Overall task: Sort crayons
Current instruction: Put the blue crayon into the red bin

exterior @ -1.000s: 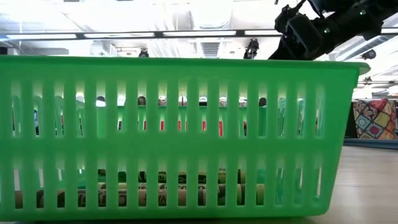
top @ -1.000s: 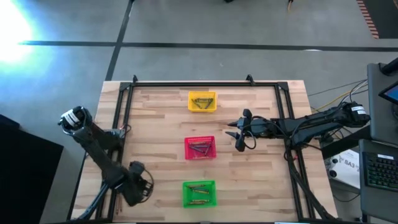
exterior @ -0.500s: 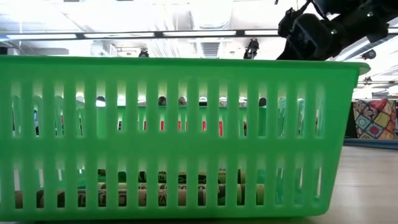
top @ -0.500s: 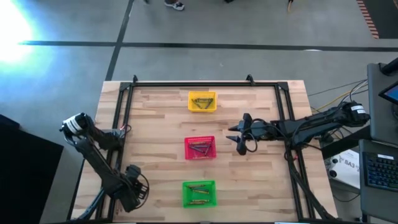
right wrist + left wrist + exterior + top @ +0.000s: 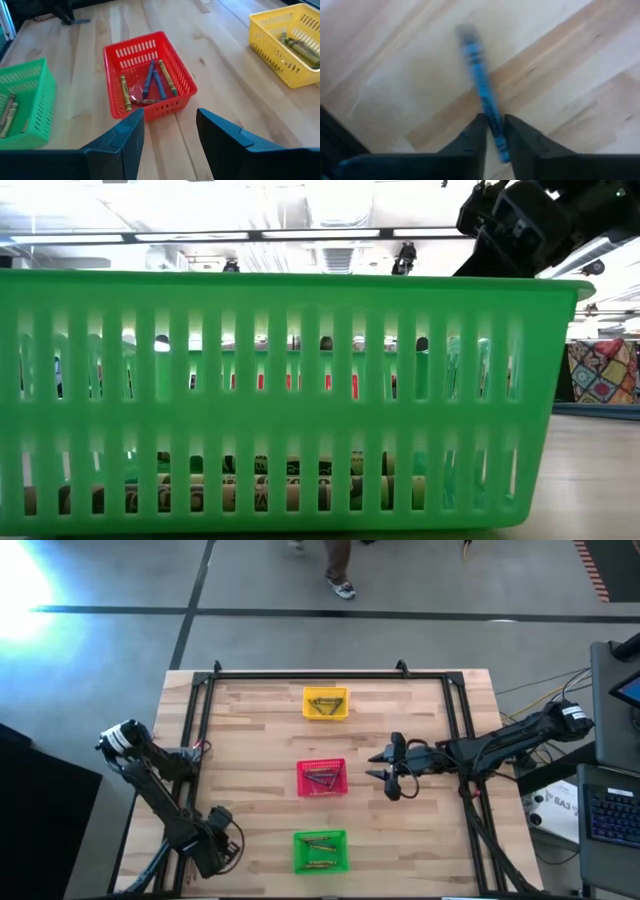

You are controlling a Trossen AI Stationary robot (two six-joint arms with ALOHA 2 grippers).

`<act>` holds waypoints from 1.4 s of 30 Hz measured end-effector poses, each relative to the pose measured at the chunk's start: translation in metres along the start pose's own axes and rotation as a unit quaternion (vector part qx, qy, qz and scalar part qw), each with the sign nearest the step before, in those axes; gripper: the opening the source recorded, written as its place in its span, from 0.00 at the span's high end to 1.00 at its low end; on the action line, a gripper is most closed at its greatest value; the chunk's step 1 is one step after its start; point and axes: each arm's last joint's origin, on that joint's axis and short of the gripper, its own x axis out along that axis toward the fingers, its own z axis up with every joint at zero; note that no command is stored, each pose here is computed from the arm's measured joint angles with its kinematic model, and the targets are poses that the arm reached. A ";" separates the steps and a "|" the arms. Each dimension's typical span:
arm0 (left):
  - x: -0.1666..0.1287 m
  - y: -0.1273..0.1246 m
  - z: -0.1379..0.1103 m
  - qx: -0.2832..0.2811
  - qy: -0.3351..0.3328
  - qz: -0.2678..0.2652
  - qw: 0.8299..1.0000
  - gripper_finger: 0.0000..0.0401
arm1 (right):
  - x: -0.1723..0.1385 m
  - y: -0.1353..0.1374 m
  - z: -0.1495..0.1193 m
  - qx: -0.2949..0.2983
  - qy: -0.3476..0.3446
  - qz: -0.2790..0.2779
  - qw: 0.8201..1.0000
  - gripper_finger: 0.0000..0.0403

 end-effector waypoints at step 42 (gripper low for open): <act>-0.077 -0.089 0.183 0.215 -0.510 -0.095 0.827 1.00 | 0.062 0.043 0.061 -0.049 -0.211 0.095 0.972 0.58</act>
